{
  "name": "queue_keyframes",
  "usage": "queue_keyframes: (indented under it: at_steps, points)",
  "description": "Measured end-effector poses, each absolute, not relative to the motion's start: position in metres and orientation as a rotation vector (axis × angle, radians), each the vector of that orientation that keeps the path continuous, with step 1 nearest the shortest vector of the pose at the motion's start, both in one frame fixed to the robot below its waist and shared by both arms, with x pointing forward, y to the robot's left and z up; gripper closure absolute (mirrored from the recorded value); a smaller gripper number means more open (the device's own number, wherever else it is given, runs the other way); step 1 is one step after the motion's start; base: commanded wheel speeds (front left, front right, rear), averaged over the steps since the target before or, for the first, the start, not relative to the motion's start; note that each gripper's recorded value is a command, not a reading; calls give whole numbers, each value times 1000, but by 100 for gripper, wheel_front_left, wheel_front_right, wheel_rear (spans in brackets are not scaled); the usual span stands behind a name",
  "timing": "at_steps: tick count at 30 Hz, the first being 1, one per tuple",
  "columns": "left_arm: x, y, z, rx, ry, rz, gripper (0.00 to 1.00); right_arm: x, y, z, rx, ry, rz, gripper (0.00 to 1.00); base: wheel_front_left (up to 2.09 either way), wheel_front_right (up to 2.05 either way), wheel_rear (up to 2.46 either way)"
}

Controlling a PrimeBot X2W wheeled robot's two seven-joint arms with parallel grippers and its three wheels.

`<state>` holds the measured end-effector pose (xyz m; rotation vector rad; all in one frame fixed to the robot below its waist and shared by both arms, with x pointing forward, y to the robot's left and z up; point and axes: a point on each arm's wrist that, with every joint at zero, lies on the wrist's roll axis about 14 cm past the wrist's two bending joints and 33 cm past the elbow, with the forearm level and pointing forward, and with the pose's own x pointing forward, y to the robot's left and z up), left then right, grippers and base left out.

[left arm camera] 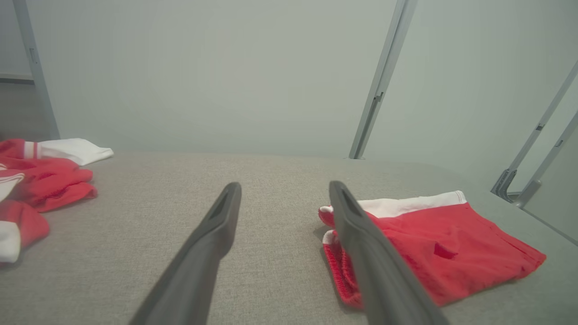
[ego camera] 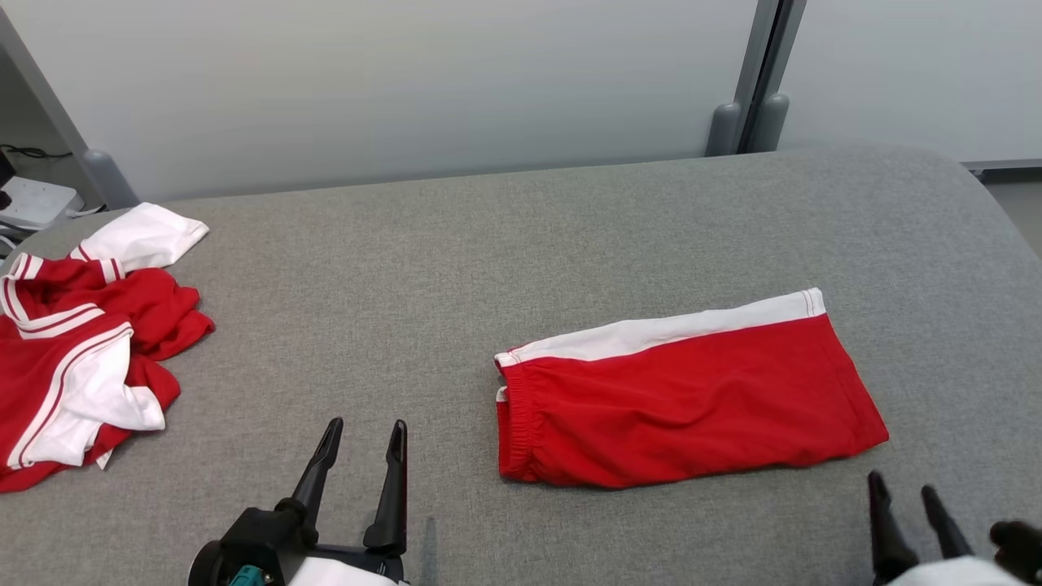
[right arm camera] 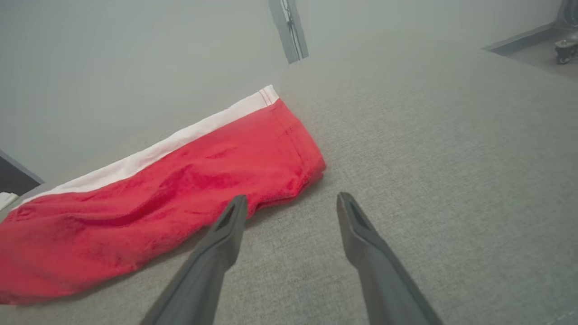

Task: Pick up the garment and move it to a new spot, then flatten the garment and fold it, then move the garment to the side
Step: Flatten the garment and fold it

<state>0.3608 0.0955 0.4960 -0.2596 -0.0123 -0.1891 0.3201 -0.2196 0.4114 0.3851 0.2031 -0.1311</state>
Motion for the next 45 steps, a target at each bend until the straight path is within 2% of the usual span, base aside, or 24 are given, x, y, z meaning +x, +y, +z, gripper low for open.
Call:
queue_keyframes:
  at_steps: [6,11,14,16,19,22,27,28,29,30,35,45]
  points:
    - [361,93,490,-254,7,-196,0,355,-248,409,531,191,-259,0,0,0,0]
    - [365,93,486,-255,16,-196,0,369,-249,390,651,281,-306,0,0,0,0]
    - [367,94,486,-256,15,-194,0,378,-246,383,687,323,-309,6,0,0,0]
    - [368,96,486,-256,17,-189,0,382,-242,379,691,348,-299,18,0,0,0]
    - [369,101,485,-260,16,-173,0,386,-233,372,694,389,-284,25,0,0,0]
    - [368,106,484,-262,17,-155,0,388,-228,365,703,418,-287,27,0,0,0]
    - [367,115,482,-278,25,-125,0,394,-228,363,723,427,-294,46,0,0,0]
    - [368,116,481,-278,26,-122,0,395,-228,363,728,430,-297,57,0,0,0]
    - [369,117,482,-276,24,-119,0,396,-227,362,732,433,-299,61,0,0,0]
    - [370,118,483,-276,18,-118,0,397,-227,362,734,435,-300,100,0,0,0]
    - [370,121,485,-273,11,-108,0,402,-218,368,716,425,-260,100,0,0,0]
    - [365,130,486,-294,11,-75,0,428,-185,417,697,255,-79,100,0,0,0]
